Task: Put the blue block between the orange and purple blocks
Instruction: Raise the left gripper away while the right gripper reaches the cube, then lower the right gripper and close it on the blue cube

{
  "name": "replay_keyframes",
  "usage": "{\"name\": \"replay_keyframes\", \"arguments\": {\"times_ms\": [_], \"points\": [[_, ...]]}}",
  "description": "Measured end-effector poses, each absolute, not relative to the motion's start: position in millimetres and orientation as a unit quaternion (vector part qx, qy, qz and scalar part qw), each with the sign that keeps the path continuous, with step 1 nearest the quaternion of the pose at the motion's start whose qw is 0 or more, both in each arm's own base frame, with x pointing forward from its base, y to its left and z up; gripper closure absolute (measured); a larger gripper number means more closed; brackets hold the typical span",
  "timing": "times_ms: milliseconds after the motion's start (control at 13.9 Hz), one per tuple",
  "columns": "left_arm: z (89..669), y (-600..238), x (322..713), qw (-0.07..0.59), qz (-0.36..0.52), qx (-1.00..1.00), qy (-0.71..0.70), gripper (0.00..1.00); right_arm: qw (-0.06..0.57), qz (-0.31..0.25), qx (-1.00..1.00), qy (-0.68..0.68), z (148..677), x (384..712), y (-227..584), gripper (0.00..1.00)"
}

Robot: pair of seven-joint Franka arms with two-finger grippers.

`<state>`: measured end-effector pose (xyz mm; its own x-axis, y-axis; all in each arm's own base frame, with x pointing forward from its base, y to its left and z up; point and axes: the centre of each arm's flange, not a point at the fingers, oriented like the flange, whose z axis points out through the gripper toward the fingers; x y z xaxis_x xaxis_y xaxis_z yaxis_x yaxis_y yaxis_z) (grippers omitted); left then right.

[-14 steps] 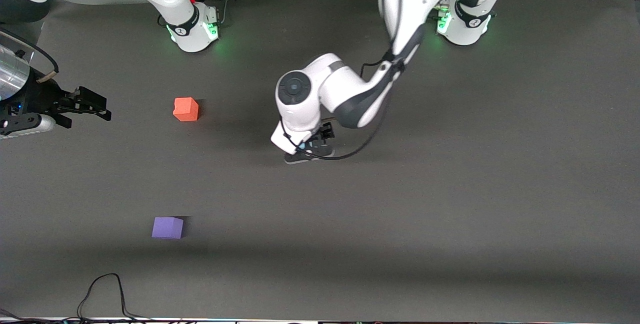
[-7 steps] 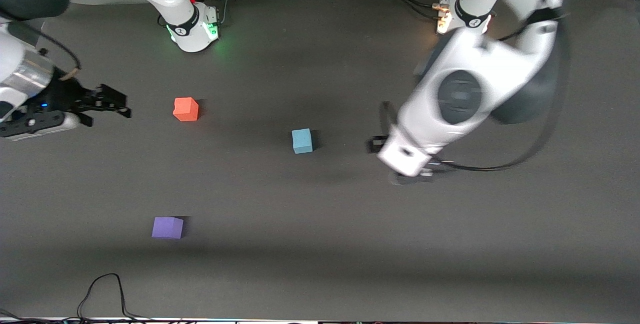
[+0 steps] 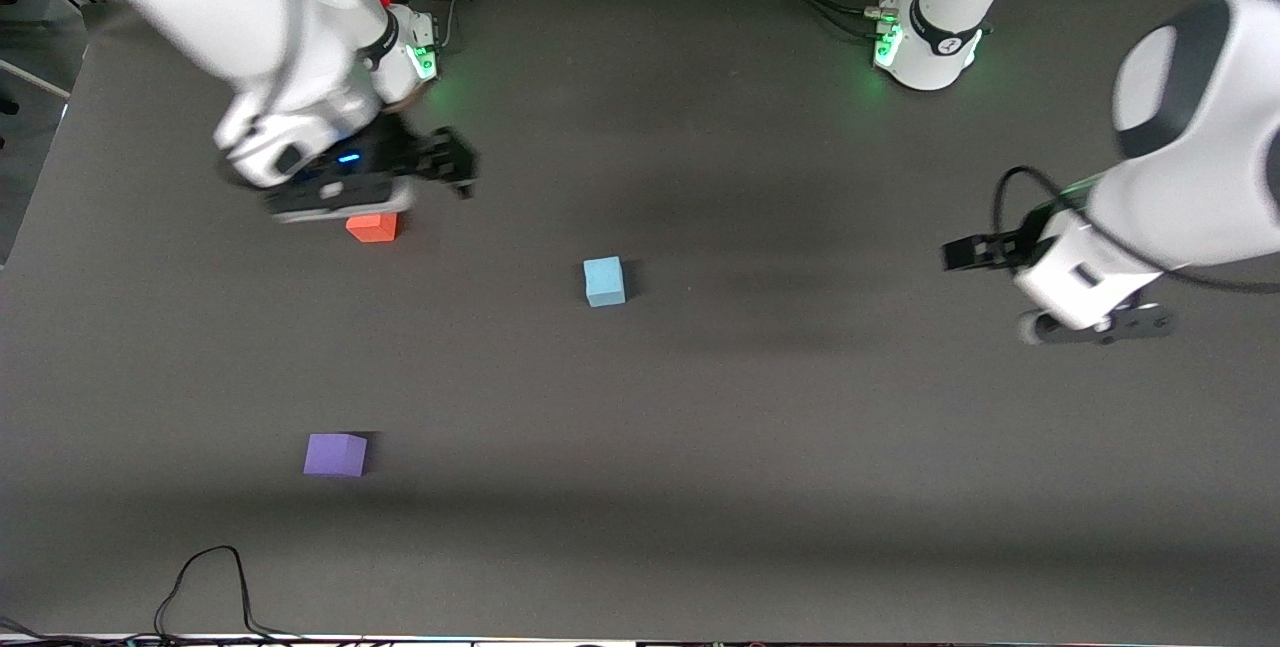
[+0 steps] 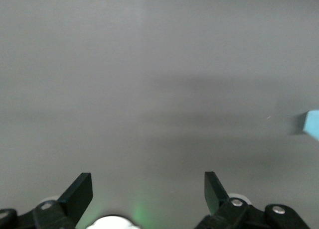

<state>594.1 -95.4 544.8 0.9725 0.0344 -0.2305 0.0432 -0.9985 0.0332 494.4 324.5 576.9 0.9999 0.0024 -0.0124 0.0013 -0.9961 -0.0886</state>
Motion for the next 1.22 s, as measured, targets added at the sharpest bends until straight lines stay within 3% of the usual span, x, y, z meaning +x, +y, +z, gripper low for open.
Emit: {"name": "replay_keyframes", "arguments": {"times_ms": [215,502,1220], "points": [[560.8,-45.4,574.2,0.012,-0.099,0.995,0.016,0.0,0.032,0.019,-0.999,-0.026,549.7,475.7,384.9,0.0],[562.8,-32.3,567.6,-0.006,-0.081,0.997,0.01,0.0,0.03,0.015,-0.999,-0.031,497.4,483.4,405.6,0.0],[575.4,-11.0,560.8,-0.01,-0.058,0.998,0.001,0.0,0.028,-0.027,-0.998,-0.047,272.6,454.4,412.5,0.0]]}}
